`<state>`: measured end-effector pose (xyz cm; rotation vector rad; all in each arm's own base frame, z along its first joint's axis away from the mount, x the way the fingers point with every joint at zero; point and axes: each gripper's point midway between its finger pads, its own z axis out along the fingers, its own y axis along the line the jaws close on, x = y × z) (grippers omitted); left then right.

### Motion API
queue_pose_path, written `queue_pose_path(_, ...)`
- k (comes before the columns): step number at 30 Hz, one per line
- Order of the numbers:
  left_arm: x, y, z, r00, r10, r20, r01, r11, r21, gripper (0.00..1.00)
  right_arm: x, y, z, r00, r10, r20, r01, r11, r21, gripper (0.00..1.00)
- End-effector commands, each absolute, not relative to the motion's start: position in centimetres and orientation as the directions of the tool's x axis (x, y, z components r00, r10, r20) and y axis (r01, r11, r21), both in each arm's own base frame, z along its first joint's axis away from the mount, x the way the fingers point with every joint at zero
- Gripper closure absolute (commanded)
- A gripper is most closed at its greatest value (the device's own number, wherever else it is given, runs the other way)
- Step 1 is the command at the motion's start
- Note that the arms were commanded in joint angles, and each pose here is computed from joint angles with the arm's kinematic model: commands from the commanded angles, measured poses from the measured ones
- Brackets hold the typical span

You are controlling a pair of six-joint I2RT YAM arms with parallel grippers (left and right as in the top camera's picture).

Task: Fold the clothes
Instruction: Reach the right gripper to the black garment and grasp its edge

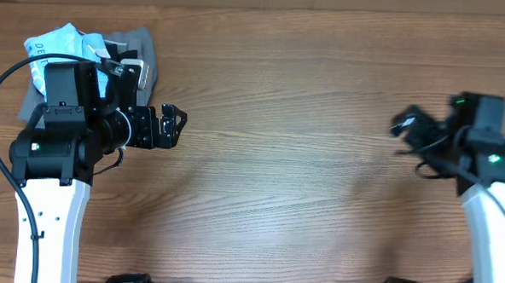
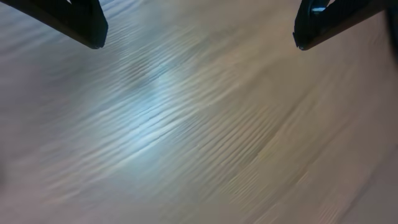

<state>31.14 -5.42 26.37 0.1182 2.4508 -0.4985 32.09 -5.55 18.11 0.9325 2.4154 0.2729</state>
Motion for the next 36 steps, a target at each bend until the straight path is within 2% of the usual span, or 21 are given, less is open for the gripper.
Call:
queue_pose_path(1, 31.3, -6.0, 27.7, -0.773, -0.015, -0.634, 0.248, 0.913, -0.323, 0.00, 31.6, -14.0, 16.9, -0.387, 0.825, -0.411, 0.788, 0.527, 0.317, 0.00)
queue_pose_path(4, 31.3, -6.0, 27.7, -0.774, -0.015, -0.633, 0.247, 0.913, -0.323, 0.00, 30.9, -19.4, 13.9, -0.265, 0.890, -0.371, 0.871, 0.385, 0.303, 0.04)
queue_pose_path(7, 31.4, -6.0, 27.7, -0.774, -0.015, -0.633, 0.247, 0.914, -0.323, 0.00, 30.2, -21.6, 10.8, -0.231, 0.919, -0.319, 0.909, 0.321, 0.266, 0.12)
queue_pose_path(12, 31.4, -6.0, 27.7, -0.775, -0.015, -0.632, 0.247, 0.914, -0.323, 0.00, 29.4, -23.4, 5.7, -0.191, 0.942, -0.276, 0.960, 0.238, 0.148, 0.12)
queue_pose_path(16, 31.3, -6.0, 27.6, -0.777, -0.015, -0.630, 0.246, 0.913, -0.324, 0.00, 30.1, -23.9, 2.7, -0.226, 0.939, -0.261, 0.957, 0.264, 0.121, 0.15)
queue_pose_path(17, 31.3, -6.0, 27.6, -0.777, -0.015, -0.630, 0.246, 0.913, -0.324, 0.00, 30.2, -24.0, 2.2, -0.230, 0.939, -0.256, 0.957, 0.266, 0.117, 0.21)
queue_pose_path(18, 31.3, -6.0, 27.6, -0.777, -0.015, -0.630, 0.246, 0.913, -0.324, 0.00, 30.2, -23.9, 2.0, -0.230, 0.940, -0.251, 0.957, 0.265, 0.115, 0.33)
queue_pose_path(20, 31.3, -6.0, 27.6, -0.777, -0.015, -0.630, 0.246, 0.913, -0.324, 0.00, 30.5, -23.4, 1.9, -0.237, 0.943, -0.232, 0.952, 0.273, 0.137, 0.66)
queue_pose_path(21, 31.3, -6.0, 27.6, -0.776, -0.015, -0.630, 0.246, 0.914, -0.324, 0.00, 30.9, -23.1, 1.9, -0.243, 0.944, -0.222, 0.948, 0.280, 0.153, 0.75)
queue_pose_path(22, 31.3, -6.0, 27.6, -0.776, -0.015, -0.630, 0.246, 0.914, -0.324, 0.00, 31.4, -22.5, 1.9, -0.252, 0.945, -0.208, 0.941, 0.290, 0.176, 0.85)
queue_pose_path(24, 31.4, -6.0, 27.7, -0.774, -0.014, -0.633, 0.247, 0.914, -0.322, 0.00, 32.9, -20.3, 2.0, -0.302, 0.940, -0.158, 0.912, 0.333, 0.240, 0.96)
queue_pose_path(27, 31.6, -5.9, 27.8, -0.761, 0.006, -0.649, 0.262, 0.918, -0.299, 0.00, 36.3, -14.8, 2.5, -0.475, 0.872, -0.117, 0.803, 0.484, 0.349, 0.96)
queue_pose_path(30, 31.7, -5.9, 27.9, -0.756, 0.017, -0.654, 0.272, 0.917, -0.290, 0.00, 39.3, -7.8, 2.8, -0.626, 0.768, -0.136, 0.682, 0.624, 0.382, 0.96)
queue_pose_path(31, 31.7, -5.9, 27.9, -0.756, 0.017, -0.654, 0.272, 0.917, -0.291, 0.00, 40.7, -3.2, 3.2, -0.706, 0.691, -0.155, 0.590, 0.695, 0.411, 0.96)
queue_pose_path(35, 31.7, -5.8, 27.9, -0.751, 0.031, -0.660, 0.281, 0.919, -0.277, 0.00, 41.9, 7.3, 4.0, -0.812, 0.555, -0.182, 0.427, 0.777, 0.463, 0.96)
queue_pose_path(36, 31.7, -5.8, 28.0, -0.748, 0.035, -0.663, 0.285, 0.919, -0.274, 0.00, 41.7, 11.9, 4.4, -0.854, 0.478, -0.205, 0.335, 0.807, 0.486, 0.96)
